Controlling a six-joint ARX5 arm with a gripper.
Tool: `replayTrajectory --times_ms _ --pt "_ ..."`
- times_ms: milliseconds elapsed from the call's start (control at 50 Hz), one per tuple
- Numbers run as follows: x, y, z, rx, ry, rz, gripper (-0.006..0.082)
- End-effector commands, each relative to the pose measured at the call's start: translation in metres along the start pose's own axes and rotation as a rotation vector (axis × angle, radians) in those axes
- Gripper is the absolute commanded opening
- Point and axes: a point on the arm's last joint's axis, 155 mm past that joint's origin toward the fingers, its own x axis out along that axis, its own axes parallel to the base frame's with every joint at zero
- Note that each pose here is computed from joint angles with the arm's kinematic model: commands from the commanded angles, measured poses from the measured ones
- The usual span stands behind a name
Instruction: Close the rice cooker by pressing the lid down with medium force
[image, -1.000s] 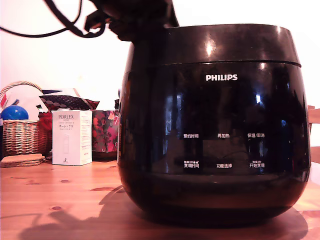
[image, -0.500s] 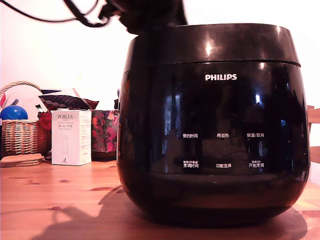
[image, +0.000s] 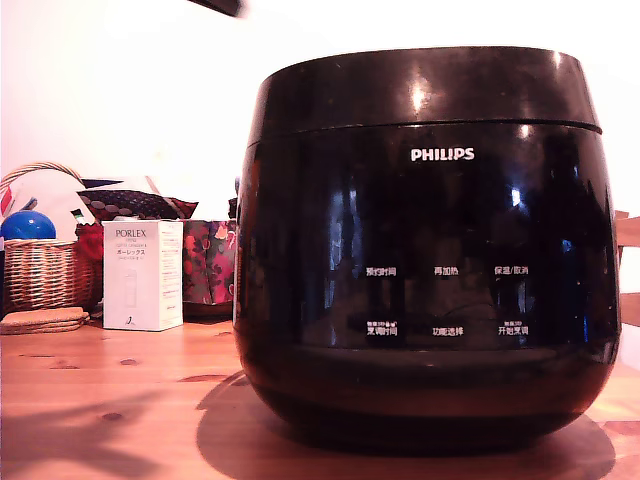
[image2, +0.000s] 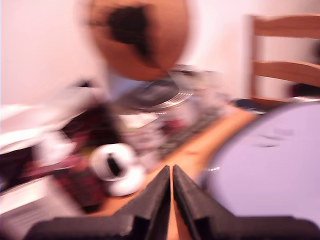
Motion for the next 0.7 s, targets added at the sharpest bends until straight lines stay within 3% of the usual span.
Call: replayTrajectory --times_ms 0,380,680 --pt "-0.002 0.016 -0.002 0.014 0.009 0.045 -0.0024" --pt "-0.018 0.112 -0.013 -0.046 0.042 0.271 -0.0024" --pt "-0.014 0.137 -0.019 -0.096 0.031 0.208 -0.0024"
